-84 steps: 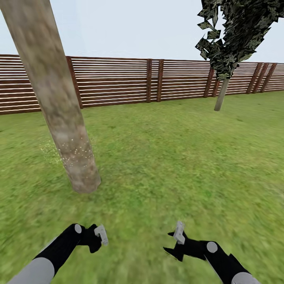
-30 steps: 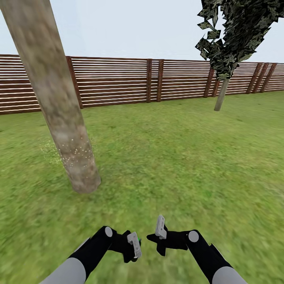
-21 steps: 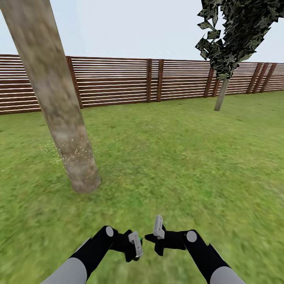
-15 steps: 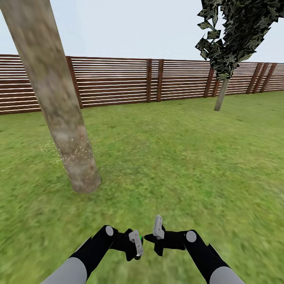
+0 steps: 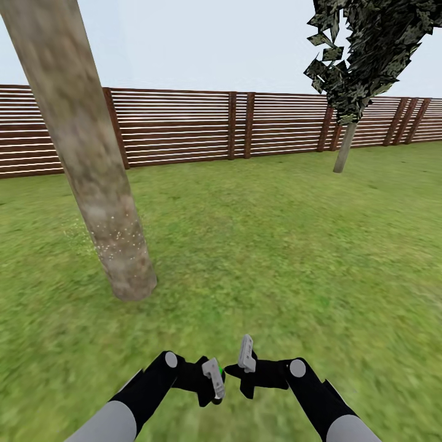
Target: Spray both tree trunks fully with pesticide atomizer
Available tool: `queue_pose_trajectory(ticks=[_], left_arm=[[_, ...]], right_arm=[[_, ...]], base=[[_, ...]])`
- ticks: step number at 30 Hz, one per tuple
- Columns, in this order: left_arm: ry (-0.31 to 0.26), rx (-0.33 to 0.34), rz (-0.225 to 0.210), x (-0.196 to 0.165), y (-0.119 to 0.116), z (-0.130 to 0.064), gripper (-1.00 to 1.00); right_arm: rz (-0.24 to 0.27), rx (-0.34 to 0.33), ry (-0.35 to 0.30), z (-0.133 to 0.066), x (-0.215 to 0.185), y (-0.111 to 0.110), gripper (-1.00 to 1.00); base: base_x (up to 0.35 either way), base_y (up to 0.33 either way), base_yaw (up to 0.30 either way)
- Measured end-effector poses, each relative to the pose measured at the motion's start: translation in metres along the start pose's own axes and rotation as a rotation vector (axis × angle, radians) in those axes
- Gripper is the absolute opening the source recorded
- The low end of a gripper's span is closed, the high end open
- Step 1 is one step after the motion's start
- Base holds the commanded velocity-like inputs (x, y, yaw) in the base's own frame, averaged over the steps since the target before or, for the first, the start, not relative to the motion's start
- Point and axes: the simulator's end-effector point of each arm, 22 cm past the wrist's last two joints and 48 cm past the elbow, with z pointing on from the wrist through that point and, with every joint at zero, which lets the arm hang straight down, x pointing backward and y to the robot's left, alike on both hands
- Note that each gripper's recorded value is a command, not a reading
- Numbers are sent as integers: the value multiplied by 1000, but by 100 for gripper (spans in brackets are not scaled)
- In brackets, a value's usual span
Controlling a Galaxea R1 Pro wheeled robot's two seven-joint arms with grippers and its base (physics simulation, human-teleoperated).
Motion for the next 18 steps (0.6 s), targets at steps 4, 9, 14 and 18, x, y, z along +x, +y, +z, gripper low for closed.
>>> queue_pose_trajectory(ticks=[4,9,14,18], left_arm=[[-4,1,-2,-1,0,0,-100],[-13,5,-3,-6,-3,2,-100],[2,3,-8,3,0,0,-100],[46,-8,-20,29,7,-8,-100]], right_arm=[[0,0,-1,0,0,0,-100],[0,-1,0,0,0,0,-100],[0,-1,0,0,0,0,-100],[0,-1,1,0,0,0,-100]], base=[[0,0,0],[0,0,0],[0,0,0],[0,0,0]])
